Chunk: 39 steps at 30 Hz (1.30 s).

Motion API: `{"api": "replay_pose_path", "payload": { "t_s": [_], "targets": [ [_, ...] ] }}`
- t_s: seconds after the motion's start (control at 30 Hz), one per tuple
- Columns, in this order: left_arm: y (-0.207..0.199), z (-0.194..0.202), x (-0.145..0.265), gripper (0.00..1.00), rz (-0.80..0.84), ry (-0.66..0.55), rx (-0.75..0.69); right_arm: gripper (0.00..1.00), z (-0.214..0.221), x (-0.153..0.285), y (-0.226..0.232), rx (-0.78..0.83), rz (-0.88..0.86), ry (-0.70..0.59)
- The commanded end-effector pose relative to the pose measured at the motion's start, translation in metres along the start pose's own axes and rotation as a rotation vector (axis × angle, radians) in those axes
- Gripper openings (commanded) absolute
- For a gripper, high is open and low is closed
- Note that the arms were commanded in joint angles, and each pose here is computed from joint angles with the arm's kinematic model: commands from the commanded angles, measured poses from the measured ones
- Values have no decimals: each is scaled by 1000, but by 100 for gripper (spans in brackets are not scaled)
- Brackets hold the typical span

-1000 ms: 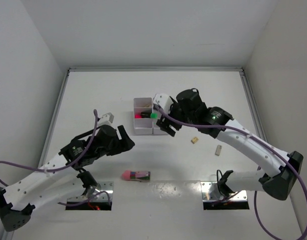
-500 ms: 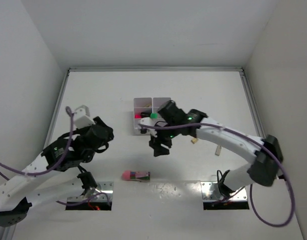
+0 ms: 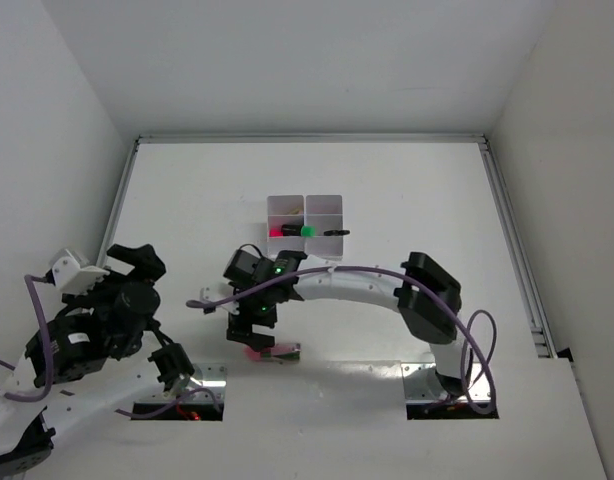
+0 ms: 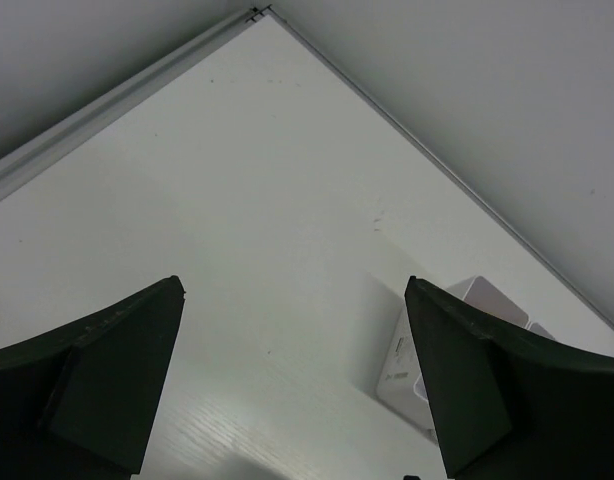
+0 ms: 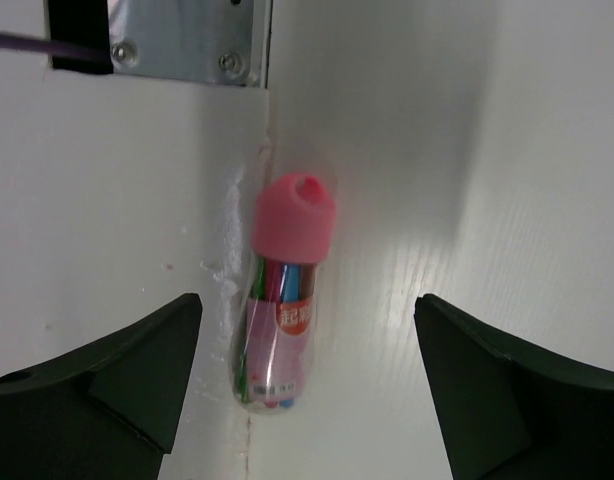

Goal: Sort the stationery into containers
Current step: Pick up the stationery from the corner of the board.

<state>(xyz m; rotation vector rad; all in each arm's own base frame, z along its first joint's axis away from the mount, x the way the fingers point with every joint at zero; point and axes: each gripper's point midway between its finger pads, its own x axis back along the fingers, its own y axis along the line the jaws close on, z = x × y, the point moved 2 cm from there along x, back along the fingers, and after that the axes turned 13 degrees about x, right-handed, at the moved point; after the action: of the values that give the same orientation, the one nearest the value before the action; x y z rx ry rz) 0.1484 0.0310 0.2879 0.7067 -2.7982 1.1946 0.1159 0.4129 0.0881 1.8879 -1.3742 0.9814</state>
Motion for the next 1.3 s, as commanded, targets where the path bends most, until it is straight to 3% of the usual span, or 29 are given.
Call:
{"api": "replay_pose_path", "payload": {
  "t_s": [0.0, 0.57, 0.63, 0.73, 0.83, 0.87, 0.97, 1.0, 1.27],
  "targets": [
    [1, -9, -4, 99, -6, -75, -8, 87, -9, -16, -6, -44, 20, 34],
    [6, -17, 0, 99, 17, -70, 24, 82, 21, -67, 1, -102, -9, 222],
    [6, -15, 0, 99, 19, -61, 24, 74, 23, -72, 1, -105, -13, 230],
    [6, -15, 0, 99, 19, -61, 24, 70, 32, -78, -2, -109, -2, 261],
    [6, -15, 0, 99, 19, -61, 24, 58, 45, -82, -1, -114, 8, 301],
    [6, -15, 0, 99, 19, -61, 24, 41, 46, -81, -5, -122, 12, 301],
    [6, -19, 1, 99, 24, -61, 41, 6, 36, -64, -14, -116, 61, 273],
    [6, -19, 1, 99, 24, -61, 42, 1, 29, -54, -24, -113, 101, 254],
    [4, -20, 2, 99, 28, -53, 59, 0, -49, 53, -77, 55, 449, 7]
  ]
}}
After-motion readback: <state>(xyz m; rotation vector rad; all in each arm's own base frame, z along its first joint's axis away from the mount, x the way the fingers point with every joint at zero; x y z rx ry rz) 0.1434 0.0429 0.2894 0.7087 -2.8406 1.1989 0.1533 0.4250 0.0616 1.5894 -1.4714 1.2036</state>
